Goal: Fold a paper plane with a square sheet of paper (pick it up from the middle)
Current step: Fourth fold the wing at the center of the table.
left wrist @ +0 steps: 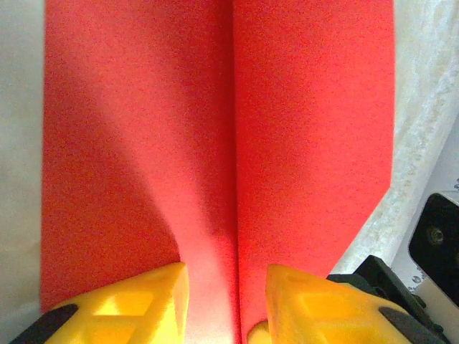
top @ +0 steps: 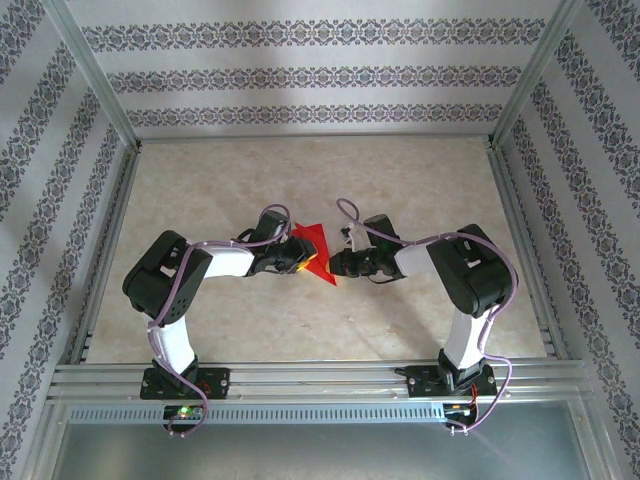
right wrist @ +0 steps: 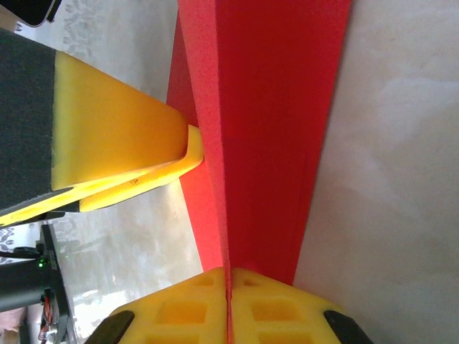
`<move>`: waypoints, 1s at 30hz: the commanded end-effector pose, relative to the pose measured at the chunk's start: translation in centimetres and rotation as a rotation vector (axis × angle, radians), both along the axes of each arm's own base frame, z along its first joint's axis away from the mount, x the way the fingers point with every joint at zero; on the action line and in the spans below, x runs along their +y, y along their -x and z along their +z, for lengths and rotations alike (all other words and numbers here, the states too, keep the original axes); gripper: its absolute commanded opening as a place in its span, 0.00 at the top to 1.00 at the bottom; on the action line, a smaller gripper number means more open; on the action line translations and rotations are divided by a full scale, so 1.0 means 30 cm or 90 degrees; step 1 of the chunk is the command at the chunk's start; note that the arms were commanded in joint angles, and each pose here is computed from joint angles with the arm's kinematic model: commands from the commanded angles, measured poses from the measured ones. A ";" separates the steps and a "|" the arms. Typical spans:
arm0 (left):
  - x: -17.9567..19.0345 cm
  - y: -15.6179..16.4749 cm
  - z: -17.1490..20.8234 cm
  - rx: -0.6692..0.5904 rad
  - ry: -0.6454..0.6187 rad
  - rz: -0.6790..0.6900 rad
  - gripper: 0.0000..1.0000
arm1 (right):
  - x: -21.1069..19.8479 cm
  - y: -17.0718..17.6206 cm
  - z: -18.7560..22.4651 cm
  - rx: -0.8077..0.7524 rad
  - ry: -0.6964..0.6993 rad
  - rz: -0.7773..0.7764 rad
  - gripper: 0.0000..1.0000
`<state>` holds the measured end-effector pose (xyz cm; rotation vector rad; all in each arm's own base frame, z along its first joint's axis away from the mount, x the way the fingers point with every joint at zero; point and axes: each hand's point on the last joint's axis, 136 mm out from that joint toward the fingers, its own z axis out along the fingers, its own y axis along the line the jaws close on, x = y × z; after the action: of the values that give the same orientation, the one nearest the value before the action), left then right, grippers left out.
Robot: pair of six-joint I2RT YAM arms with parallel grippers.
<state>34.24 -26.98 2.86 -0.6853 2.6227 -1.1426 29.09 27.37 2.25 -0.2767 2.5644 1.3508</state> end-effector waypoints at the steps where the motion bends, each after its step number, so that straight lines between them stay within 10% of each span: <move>1: 0.015 0.037 -0.067 0.034 -0.043 -0.012 0.66 | 0.008 0.002 -0.044 0.026 0.008 0.001 0.90; 30: -0.057 -0.065 0.189 -0.146 0.029 -0.068 0.78 | -0.012 0.012 -0.099 0.106 0.028 -0.015 0.92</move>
<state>35.42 -27.83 6.68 -0.5092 2.5407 -1.1869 29.30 27.35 2.12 -0.1898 2.6333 1.4365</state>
